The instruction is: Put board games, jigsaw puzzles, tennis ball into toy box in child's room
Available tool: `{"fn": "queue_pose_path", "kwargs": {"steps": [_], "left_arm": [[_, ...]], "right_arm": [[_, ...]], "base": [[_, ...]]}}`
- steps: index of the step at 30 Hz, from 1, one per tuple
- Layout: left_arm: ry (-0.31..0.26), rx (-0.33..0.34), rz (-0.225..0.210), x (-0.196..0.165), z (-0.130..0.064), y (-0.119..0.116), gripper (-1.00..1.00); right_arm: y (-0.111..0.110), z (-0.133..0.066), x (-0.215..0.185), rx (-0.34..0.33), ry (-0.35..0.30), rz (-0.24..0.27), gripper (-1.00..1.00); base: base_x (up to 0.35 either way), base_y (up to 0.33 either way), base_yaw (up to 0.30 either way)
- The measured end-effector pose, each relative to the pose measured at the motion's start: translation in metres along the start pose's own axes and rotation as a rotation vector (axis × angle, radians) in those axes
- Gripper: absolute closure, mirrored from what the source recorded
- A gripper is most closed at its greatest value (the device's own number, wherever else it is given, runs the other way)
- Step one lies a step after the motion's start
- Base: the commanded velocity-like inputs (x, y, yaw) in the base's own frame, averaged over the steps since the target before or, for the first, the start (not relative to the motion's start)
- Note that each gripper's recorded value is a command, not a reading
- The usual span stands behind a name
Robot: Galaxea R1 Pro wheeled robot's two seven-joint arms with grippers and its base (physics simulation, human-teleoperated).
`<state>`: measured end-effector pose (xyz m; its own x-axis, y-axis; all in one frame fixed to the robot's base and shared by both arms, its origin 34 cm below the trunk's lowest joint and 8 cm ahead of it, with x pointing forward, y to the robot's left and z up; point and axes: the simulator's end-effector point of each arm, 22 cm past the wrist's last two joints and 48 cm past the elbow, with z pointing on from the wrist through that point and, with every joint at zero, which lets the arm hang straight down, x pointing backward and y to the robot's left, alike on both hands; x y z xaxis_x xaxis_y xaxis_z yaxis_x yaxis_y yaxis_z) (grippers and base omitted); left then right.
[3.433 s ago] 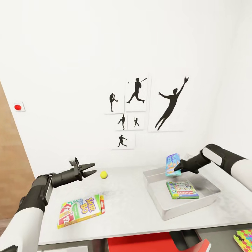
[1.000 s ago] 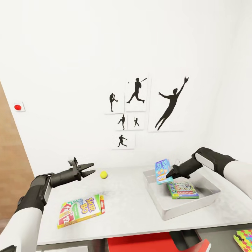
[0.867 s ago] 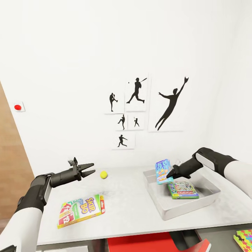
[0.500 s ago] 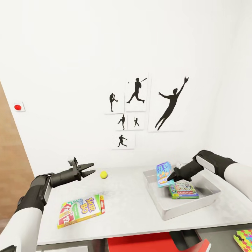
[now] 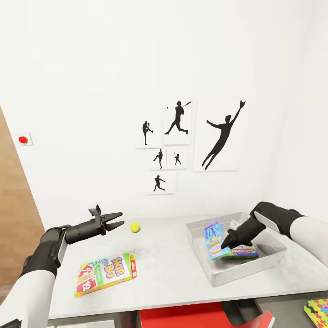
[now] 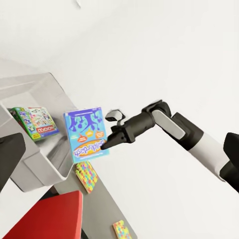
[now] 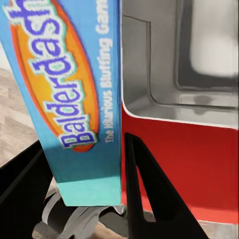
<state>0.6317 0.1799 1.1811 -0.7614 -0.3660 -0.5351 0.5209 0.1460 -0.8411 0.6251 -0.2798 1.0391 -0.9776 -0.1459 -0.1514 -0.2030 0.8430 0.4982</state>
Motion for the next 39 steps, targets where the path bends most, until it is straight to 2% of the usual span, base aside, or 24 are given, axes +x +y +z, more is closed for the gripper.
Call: {"fn": "queue_pose_path", "kwargs": {"steps": [3, 11, 27, 36, 39], "left_arm": [[0.0, 0.0, 0.0, 0.0, 0.0, 0.0, -1.0], [0.0, -0.001, 0.001, 0.0, 0.0, 0.0, -1.0], [0.001, -0.002, 0.001, 0.0, -0.001, 0.0, -1.0], [-0.001, -0.002, 0.001, -0.001, -0.001, 0.0, -1.0], [-0.002, -0.002, 0.001, -0.001, -0.002, 0.0, -1.0]], "right_arm": [[-0.007, 0.001, 0.005, 0.031, 0.024, -0.017, 1.0], [0.007, 0.001, 0.011, -0.036, 0.047, -0.029, 1.0], [0.002, -0.005, 0.013, -0.042, 0.04, -0.015, 1.0], [0.017, -0.008, 0.012, -0.121, 0.033, -0.009, 1.0], [0.02, -0.008, 0.012, -0.128, 0.034, -0.011, 1.0]], "base": [[0.0, 0.0, 0.0], [0.0, 0.0, 0.0], [0.0, 0.0, 0.0], [0.0, 0.0, 0.0], [0.0, 0.0, 0.0]]}}
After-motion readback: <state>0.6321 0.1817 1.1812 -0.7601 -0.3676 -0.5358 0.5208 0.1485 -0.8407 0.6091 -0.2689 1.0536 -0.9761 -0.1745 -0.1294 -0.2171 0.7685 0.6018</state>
